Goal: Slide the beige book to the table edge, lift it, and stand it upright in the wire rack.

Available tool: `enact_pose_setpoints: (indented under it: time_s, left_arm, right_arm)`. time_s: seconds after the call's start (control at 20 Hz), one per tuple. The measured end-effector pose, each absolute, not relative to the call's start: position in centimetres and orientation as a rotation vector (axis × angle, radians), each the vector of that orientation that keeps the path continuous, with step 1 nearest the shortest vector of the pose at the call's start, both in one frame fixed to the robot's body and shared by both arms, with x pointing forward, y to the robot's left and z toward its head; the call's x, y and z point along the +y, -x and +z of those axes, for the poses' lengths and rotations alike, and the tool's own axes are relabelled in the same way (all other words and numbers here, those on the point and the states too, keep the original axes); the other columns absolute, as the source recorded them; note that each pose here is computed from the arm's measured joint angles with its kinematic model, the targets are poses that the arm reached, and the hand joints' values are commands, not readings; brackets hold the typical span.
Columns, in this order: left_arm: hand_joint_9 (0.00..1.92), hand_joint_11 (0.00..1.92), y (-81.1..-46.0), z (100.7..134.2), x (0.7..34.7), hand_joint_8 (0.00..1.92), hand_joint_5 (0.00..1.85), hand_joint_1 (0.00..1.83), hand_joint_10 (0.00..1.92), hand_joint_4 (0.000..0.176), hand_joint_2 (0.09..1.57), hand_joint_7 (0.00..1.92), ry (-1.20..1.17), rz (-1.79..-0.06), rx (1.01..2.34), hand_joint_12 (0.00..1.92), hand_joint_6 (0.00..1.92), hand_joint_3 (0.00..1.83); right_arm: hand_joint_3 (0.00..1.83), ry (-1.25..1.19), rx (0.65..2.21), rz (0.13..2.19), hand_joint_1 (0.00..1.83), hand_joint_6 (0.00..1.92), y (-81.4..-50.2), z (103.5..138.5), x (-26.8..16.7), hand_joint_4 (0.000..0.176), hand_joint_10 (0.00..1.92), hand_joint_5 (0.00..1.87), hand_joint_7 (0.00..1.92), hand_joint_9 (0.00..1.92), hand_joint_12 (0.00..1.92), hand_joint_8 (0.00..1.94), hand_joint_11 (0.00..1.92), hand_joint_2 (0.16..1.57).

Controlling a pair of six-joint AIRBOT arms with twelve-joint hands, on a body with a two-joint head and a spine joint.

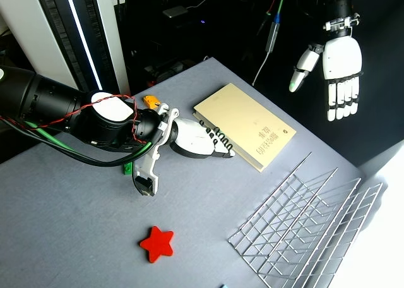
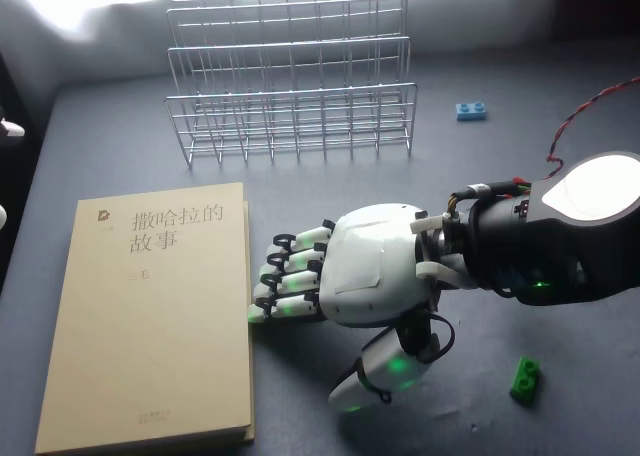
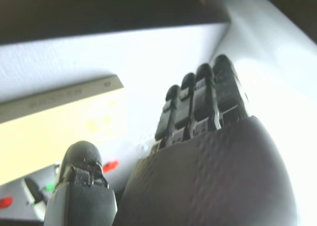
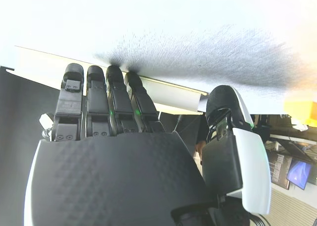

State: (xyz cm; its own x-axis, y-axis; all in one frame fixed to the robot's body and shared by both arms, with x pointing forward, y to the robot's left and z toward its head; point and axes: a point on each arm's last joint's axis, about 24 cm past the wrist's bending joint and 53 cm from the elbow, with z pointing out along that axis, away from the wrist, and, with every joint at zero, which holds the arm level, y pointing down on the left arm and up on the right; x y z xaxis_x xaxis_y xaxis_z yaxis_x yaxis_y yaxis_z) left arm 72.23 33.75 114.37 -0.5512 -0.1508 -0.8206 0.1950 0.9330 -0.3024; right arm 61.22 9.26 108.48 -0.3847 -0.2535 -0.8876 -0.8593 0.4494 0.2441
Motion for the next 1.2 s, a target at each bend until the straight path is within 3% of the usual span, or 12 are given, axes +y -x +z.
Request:
enact_pose_setpoints:
  time_s: [1.2]
  left_arm:
    - [0.00,0.00,-72.7,115.3,33.3,0.00,0.00,0.00,0.00,0.000,1.10,0.00,-0.045,-0.450,2.080,0.00,0.00,0.00]
  right_arm:
    - [0.00,1.019,1.808,0.950,0.00,0.00,-60.9,108.6,13.9,0.000,0.00,0.00,0.00,0.00,0.00,0.00,0.00,1.17]
